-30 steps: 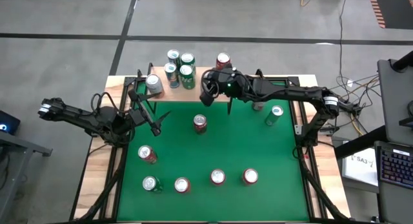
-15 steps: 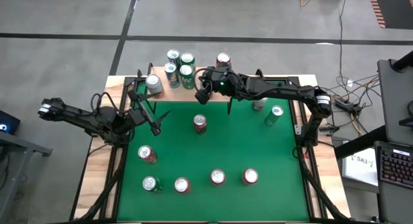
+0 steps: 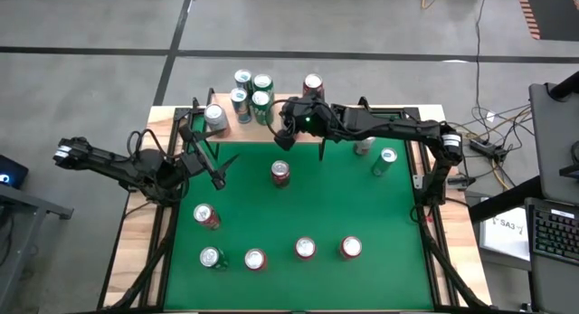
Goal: Place canned beverage on shelf
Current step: Put the blue can on the shelf
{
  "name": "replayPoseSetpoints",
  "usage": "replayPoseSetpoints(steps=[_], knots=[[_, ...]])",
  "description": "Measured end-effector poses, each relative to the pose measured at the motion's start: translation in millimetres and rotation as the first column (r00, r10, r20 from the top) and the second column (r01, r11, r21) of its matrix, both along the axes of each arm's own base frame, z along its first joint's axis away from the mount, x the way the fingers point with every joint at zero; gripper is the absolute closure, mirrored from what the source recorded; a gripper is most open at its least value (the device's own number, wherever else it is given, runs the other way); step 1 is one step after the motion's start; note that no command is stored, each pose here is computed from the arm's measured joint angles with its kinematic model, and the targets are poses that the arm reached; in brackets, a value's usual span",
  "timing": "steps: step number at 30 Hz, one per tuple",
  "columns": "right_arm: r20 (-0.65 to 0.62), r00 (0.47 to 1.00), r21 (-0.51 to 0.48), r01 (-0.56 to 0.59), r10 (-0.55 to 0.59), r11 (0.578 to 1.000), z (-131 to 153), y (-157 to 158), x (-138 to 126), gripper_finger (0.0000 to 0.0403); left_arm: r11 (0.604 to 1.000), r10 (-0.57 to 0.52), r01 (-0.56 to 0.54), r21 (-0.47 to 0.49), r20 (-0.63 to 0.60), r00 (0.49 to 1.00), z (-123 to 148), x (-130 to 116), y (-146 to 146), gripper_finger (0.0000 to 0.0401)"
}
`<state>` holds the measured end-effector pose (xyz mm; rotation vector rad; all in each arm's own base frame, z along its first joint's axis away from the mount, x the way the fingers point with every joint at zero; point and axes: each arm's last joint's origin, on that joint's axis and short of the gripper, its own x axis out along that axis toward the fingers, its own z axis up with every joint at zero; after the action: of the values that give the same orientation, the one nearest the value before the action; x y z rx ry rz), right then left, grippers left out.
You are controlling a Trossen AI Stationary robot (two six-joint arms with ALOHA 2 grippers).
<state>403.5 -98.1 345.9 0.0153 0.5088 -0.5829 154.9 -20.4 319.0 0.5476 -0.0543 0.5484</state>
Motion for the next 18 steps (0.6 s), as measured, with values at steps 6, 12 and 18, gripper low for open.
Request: replayPoseSetpoints(steps=[6, 12, 18], knots=[[-0.019, 1.000, -0.022, -0.023, 0.023, 0.999, 0.2, 2.0, 0.1, 0.0394, 1.000, 0.001, -0.001, 0.000, 0.000, 1.000, 0.1, -0.1, 0.1, 0.0068], [-0.046, 0.997, -0.055, -0.060, 0.057, 0.997, 0.1, 5.0, 0.8, 0.0394, 1.000, 0.001, -0.001, 0.000, 0.001, 1.000, 0.1, -0.1, 0.0, 0.0068], [-0.078, 0.993, -0.091, -0.100, 0.093, 0.991, -0.3, 10.1, 1.8, 0.0394, 1.000, 0.001, -0.001, 0.000, 0.000, 1.000, 0.0, 0.0, 0.0, 0.0068]])
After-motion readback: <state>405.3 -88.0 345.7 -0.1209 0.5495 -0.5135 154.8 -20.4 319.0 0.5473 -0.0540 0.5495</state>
